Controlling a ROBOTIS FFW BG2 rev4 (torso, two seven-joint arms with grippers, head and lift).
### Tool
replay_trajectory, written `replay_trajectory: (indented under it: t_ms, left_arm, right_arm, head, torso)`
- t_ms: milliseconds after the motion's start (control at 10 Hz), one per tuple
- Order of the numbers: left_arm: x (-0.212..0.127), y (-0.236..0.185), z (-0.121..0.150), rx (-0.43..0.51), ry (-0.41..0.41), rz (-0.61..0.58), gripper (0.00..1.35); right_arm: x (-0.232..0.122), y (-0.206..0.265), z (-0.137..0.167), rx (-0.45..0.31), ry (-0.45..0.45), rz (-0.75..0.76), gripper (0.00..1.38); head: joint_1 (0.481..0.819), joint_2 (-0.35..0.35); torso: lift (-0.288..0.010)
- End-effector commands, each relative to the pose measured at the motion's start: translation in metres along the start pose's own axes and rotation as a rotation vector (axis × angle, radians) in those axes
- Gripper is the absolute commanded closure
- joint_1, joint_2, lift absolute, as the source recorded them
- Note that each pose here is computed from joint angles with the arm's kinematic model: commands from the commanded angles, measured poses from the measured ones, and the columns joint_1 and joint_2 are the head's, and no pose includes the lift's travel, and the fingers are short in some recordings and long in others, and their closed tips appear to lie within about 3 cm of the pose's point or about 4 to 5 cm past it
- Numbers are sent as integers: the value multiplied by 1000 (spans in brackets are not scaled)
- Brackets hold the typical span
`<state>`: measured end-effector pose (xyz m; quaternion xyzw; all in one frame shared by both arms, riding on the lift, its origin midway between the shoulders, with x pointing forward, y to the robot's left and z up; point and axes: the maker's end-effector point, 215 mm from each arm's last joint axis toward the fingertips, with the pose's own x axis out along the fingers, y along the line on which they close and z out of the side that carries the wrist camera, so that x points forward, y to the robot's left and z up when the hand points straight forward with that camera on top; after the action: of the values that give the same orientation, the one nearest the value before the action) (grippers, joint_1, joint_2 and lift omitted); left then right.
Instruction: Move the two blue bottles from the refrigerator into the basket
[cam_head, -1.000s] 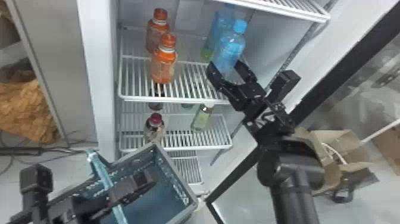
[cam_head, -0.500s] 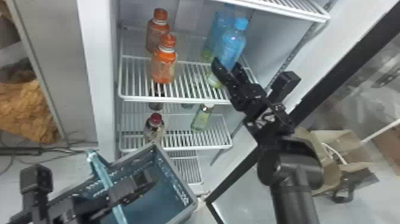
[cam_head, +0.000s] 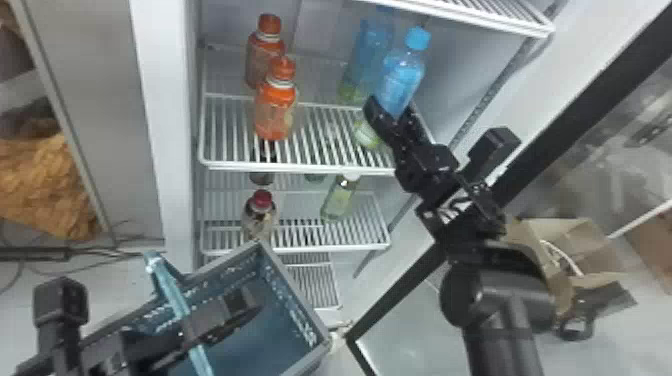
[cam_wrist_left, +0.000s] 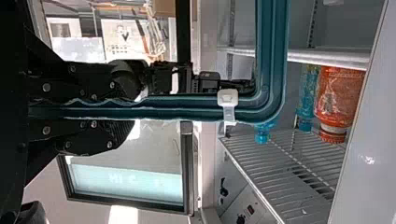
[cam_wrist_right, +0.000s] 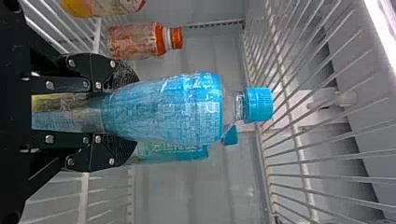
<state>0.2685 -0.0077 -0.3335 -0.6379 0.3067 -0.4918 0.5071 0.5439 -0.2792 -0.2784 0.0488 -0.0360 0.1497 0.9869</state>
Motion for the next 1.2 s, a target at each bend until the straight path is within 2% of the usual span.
replay_trajectory:
  t_ms: [0,400,700,1100]
  left_arm:
    - [0,0,0,1,1,0,1202]
    - [-1,1,-1,-1,2,2,1202]
    - [0,0,-1,0,5,2,1202]
    - [2,-1,0,1,1,-3,1202]
  right_arm:
    - [-12,9,6,11,-12,15,1274]
    - [-43,57,5,67,40,103,1274]
    - [-66,95,-9,149,91,167,1274]
    - [-87,138,-32,253,160,243,1274]
  head:
    - [695,-350]
    - [695,-350]
    - [695,-350]
    - [695,-310]
  torso:
    - [-10]
    - [-10]
    - [-10]
    - [-10]
